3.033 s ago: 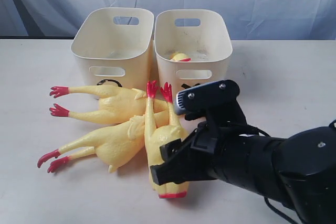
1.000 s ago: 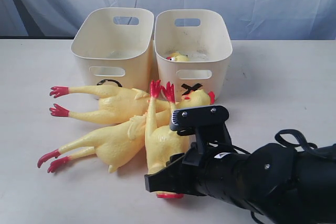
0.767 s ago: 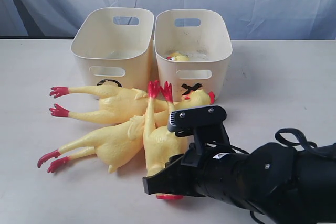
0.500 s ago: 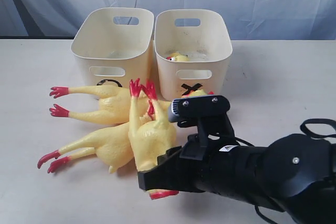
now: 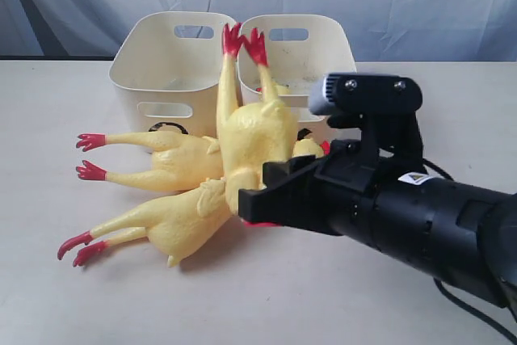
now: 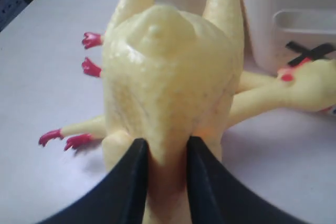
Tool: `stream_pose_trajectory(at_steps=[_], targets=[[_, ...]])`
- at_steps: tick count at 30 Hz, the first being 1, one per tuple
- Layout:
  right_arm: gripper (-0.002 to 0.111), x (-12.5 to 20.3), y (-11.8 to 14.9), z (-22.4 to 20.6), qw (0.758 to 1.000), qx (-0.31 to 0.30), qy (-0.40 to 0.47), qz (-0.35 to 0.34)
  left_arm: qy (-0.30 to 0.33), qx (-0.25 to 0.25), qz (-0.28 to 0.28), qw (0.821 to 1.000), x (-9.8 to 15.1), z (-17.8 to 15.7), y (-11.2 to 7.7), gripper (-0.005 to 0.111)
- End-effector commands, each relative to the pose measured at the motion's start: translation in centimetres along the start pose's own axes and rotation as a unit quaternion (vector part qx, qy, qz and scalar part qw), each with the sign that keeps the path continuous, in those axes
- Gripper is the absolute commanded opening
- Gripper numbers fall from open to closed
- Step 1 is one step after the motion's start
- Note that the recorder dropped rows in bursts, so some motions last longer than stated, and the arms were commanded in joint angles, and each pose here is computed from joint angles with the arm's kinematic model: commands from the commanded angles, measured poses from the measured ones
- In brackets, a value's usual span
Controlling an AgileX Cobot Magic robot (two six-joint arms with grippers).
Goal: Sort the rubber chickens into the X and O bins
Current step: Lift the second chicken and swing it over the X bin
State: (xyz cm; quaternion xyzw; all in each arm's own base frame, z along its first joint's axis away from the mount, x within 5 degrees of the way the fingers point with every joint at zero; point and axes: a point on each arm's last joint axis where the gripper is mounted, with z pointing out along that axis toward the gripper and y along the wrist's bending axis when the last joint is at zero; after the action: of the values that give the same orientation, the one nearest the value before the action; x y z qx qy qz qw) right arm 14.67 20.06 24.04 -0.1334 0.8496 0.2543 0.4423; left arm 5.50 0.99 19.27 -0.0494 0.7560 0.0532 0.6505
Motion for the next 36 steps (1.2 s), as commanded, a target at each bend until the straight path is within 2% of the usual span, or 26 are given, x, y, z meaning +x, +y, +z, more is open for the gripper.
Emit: stream_pose_trajectory(at_steps=[1,4,11,19,23,29,36], targets=[[-0.001,-1.3,-1.0,-0.4,0.996,0.058,-0.060,-0.027,-0.002,-0.001,0.002,1.000,0.1,0.0,0.0,0.000],[-0.001,-2.5,-1.5,-0.7,0.988,0.102,-0.101,-0.056,-0.002,-0.001,0.002,1.000,0.1,0.0,0.0,0.000],[-0.001,-6.1,-1.9,-0.1,0.975,0.143,-0.150,-0.081,-0.002,-0.001,0.002,1.000,0.1,0.0,0.0,0.000],[-0.001,-9.5,-3.3,4.4,0.963,0.184,-0.164,-0.109,-0.002,-0.001,0.002,1.000,0.1,0.0,0.0,0.000],[-0.001,-11.0,-3.9,7.3,0.961,0.191,-0.162,-0.119,-0.002,-0.001,0.002,1.000,0.1,0.0,0.0,0.000],[-0.001,-12.2,-4.9,11.8,0.950,0.215,-0.149,-0.169,-0.002,-0.001,0.002,1.000,0.1,0.0,0.0,0.000],[-0.001,-11.5,-6.1,14.9,0.925,0.263,-0.085,-0.259,-0.002,-0.001,0.002,1.000,0.1,0.0,0.0,0.000]])
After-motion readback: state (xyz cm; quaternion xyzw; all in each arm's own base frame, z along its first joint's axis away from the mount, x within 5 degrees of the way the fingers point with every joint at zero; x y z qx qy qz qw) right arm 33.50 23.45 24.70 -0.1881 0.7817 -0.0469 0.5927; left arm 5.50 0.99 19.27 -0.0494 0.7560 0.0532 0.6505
